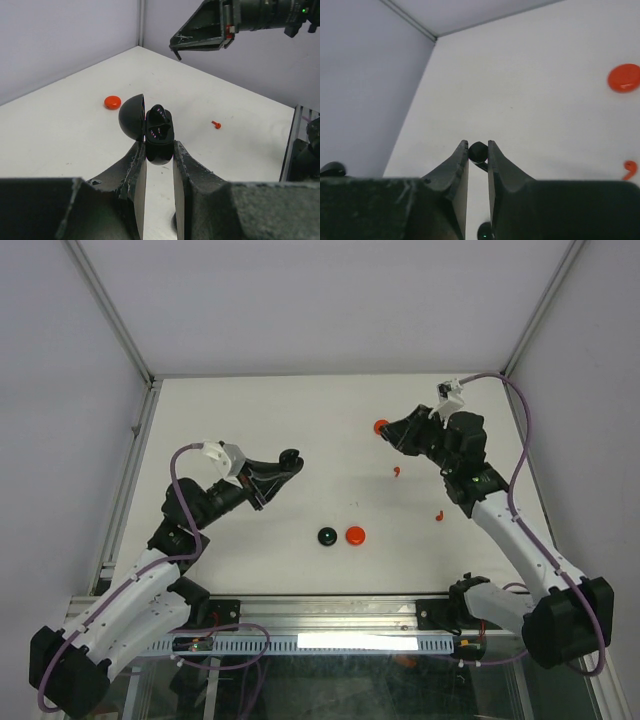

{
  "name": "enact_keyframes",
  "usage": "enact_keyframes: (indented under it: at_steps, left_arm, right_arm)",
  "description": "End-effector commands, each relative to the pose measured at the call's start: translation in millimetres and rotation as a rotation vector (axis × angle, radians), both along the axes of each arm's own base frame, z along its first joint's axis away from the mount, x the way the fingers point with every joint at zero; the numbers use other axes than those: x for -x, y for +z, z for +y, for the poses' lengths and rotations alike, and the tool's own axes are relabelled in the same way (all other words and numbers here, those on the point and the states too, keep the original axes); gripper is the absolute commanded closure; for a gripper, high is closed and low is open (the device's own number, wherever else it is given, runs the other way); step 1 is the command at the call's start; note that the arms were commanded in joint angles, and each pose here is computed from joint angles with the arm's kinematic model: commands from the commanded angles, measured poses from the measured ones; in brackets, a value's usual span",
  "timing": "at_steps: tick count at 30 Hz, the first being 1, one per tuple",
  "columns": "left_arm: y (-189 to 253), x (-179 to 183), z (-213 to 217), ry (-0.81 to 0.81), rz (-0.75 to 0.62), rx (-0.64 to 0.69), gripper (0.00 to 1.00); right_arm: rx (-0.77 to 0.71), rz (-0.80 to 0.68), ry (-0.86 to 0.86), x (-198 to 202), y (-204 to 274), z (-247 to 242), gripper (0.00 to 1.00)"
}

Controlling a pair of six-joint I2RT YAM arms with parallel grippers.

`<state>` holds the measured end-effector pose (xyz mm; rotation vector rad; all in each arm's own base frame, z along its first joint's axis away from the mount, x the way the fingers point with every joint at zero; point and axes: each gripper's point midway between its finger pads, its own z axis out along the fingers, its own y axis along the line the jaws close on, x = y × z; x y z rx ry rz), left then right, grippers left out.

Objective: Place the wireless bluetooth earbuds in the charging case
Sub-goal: Pick up the earbud from the center of the board, then place the earbud in the charging case.

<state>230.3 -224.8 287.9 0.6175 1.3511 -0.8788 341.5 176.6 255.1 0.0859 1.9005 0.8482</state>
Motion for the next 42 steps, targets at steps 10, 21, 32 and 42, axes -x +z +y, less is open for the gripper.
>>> enact_keyframes:
  at_steps: [10, 21, 32, 42]
  left_arm:
    - [27.9, 6.7, 12.1, 0.033, -0.241, 0.04, 1.0]
    - [28.8, 20.8, 6.2, -0.041, -0.322, 0.007, 1.0]
    - [31.7, 35.9, 2.4, -0.109, -0.379, -0.01, 1.0]
    - [31.9, 38.0, 1.4, -0.123, -0.376, -0.008, 1.0]
  right_arm:
    - [-0.32, -0.27, 0.343, 88.8, 112.2, 100.3, 0.94]
    - [-0.43, -0.388, 0.546, 145.7, 139.5, 151.9, 0.96]
    - [-0.423, -0.399, 0.583, 159.6, 130.2, 183.1, 0.97]
    - [-0.399, -0.413, 0.533, 155.0, 123.6, 189.4, 0.97]
